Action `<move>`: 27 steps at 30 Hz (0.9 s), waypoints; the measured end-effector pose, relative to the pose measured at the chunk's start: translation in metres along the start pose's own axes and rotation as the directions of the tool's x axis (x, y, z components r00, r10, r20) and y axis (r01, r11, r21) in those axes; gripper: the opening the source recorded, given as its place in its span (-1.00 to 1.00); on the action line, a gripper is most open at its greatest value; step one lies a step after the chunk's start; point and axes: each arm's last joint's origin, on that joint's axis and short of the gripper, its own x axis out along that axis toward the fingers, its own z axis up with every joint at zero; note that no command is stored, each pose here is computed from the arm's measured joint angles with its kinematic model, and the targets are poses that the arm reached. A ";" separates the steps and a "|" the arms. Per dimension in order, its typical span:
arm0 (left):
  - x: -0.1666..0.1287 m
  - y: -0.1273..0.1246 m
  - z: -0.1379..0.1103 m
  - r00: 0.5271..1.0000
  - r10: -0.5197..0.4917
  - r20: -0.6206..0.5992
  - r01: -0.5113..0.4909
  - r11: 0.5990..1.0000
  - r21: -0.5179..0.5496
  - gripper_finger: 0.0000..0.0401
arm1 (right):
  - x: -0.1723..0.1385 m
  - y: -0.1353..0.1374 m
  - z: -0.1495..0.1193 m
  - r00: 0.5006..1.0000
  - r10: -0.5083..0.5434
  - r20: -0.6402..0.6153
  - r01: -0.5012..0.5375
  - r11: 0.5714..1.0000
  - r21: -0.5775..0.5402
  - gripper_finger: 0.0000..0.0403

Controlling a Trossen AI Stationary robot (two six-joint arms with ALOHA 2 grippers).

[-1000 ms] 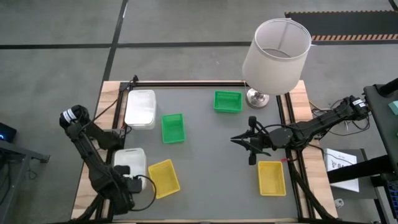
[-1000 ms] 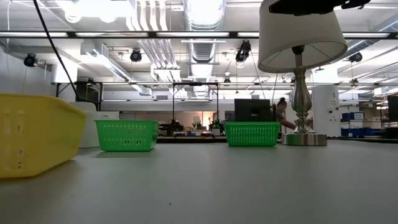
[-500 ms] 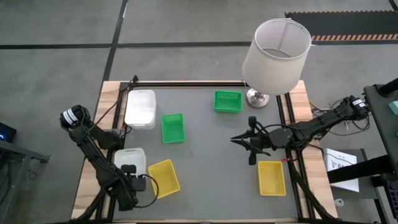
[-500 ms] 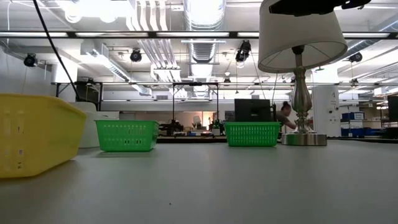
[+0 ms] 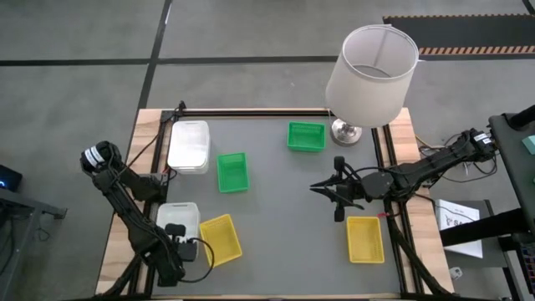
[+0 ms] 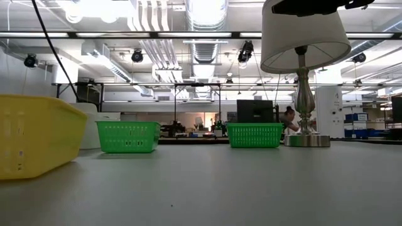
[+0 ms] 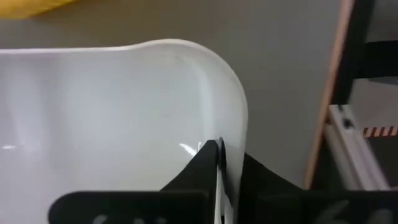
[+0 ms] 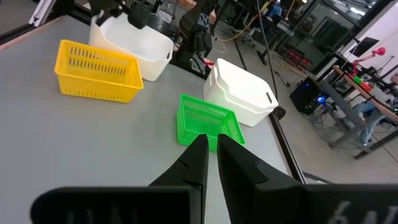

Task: Stack baskets by color
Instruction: Stack the bottom white bin on the top white bins

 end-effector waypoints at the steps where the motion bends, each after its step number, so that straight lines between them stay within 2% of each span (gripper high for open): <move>1: -0.003 -0.002 0.001 1.000 -0.001 0.001 0.001 1.000 0.000 -0.99 | 0.000 0.000 0.000 1.000 0.000 0.000 0.000 1.000 0.003 -0.86; 5: -0.021 -0.006 0.002 0.999 0.037 -0.021 -0.037 0.999 -0.024 -1.00 | 0.000 0.000 0.000 1.000 0.000 0.000 0.000 1.000 0.003 -0.86; 11: -0.057 -0.006 0.001 0.982 0.184 -0.037 -0.185 0.982 -0.032 -1.00 | 0.000 0.000 0.000 1.000 0.000 0.000 0.000 1.000 0.004 -0.86; 15: -0.075 -0.004 0.002 0.956 0.289 0.045 -0.288 0.957 -0.011 -1.00 | 0.000 0.000 0.000 1.000 0.000 0.000 0.000 1.000 0.004 -0.86; 18: -0.085 -0.005 0.006 0.939 0.320 0.126 -0.325 0.945 0.027 -1.00 | 0.000 0.000 0.000 1.000 0.001 -0.003 -0.001 1.000 0.003 -0.86; 24: -0.099 0.006 0.017 0.875 0.436 0.212 -0.462 0.882 0.092 -1.00 | 0.000 0.000 0.000 1.000 0.001 -0.003 -0.001 1.000 0.002 -0.86; 27: -0.104 0.019 0.029 0.856 0.479 0.193 -0.507 0.851 0.137 -1.00 | 0.000 0.000 0.000 1.000 0.001 -0.003 -0.001 1.000 0.002 -0.86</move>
